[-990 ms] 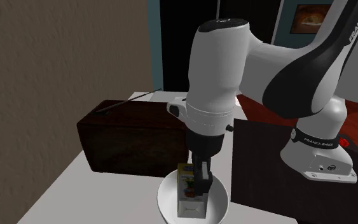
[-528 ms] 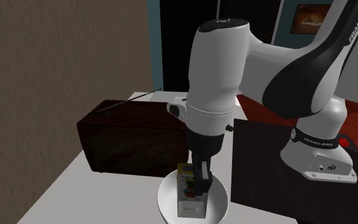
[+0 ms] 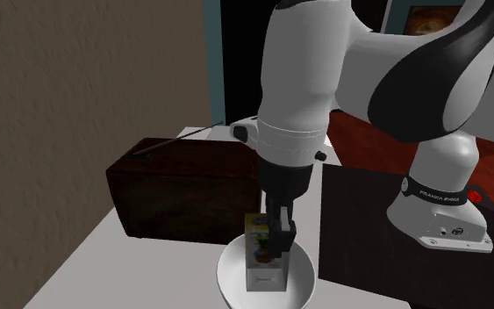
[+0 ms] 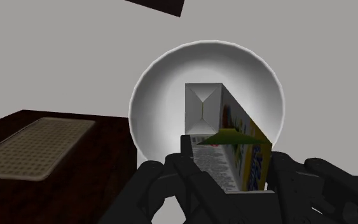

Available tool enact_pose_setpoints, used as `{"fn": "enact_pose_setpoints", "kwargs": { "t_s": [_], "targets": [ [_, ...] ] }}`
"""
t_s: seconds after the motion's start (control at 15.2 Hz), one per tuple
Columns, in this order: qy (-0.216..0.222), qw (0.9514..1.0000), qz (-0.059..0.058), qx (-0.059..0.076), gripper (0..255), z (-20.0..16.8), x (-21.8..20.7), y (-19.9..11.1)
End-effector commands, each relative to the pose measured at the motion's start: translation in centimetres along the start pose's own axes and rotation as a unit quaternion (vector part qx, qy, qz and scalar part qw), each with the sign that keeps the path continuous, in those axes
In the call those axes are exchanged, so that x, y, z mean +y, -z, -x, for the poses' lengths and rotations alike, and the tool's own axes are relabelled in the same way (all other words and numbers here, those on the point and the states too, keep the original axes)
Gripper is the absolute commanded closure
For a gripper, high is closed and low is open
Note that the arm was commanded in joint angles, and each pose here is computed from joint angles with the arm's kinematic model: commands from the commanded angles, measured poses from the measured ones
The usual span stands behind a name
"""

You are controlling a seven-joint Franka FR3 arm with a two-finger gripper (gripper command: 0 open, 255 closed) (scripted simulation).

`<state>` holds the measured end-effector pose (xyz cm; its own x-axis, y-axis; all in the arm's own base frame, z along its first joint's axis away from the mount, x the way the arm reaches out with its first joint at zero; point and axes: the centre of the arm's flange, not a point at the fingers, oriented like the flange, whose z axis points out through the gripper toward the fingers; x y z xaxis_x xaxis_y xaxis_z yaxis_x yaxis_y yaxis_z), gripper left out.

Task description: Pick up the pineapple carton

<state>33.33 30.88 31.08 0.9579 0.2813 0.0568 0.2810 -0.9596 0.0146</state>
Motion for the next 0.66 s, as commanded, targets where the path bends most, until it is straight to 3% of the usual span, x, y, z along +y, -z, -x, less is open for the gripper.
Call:
{"fn": "enact_pose_setpoints", "kwargs": {
  "t_s": [0.0, 0.59],
  "targets": [
    [0.0, 1.0, 0.0, 0.0, 255, -0.1, 0.0, 1.1],
    [0.0, 1.0, 0.0, 0.0, 255, -0.3, 0.1, 4.8]
  ]
}}
